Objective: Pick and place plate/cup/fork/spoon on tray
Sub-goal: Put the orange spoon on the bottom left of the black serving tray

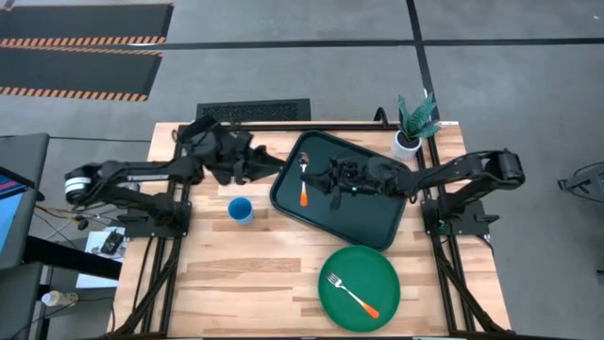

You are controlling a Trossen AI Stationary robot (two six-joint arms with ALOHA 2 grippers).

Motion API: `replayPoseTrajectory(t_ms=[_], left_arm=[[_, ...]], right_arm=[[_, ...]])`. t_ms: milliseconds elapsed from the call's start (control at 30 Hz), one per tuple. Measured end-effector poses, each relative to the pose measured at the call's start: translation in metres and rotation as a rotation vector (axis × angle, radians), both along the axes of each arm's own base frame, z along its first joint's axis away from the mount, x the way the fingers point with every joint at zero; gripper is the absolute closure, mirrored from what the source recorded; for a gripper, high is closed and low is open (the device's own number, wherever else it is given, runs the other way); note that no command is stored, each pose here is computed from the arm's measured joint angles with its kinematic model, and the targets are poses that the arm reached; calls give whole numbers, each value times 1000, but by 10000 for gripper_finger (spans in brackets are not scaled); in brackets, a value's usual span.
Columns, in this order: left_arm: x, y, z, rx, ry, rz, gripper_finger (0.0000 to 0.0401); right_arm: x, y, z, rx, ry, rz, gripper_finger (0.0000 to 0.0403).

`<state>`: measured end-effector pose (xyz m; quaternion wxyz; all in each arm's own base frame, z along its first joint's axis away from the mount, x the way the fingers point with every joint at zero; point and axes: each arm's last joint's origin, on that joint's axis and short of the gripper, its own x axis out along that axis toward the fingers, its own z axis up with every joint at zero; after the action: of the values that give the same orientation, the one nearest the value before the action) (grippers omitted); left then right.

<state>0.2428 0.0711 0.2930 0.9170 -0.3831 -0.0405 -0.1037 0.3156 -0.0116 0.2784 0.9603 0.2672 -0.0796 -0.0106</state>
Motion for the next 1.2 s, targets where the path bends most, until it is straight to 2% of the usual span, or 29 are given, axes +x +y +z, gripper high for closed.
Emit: replayPoseTrajectory(t_ms=[233,400,600,700,833,1133,1200], left_arm=[[34,9,7,150,43,-62,136],[45,13,6,222,94,-62,136],[47,16,9,275,78,27,136],[46,19,10,300,69,67,149],[46,21,9,319,77,95,199],[46,22,10,340,81,153,365],[46,22,9,342,86,155,391]], right_arm=[[9,0,-12,43,7,16,402],[9,0,-12,42,0,16,402],[9,0,-13,41,15,15,402],[9,0,-13,31,11,14,402],[9,-3,-13,32,15,3,402],[9,-7,-14,41,27,-21,398],[9,-8,-16,66,44,-31,390]])
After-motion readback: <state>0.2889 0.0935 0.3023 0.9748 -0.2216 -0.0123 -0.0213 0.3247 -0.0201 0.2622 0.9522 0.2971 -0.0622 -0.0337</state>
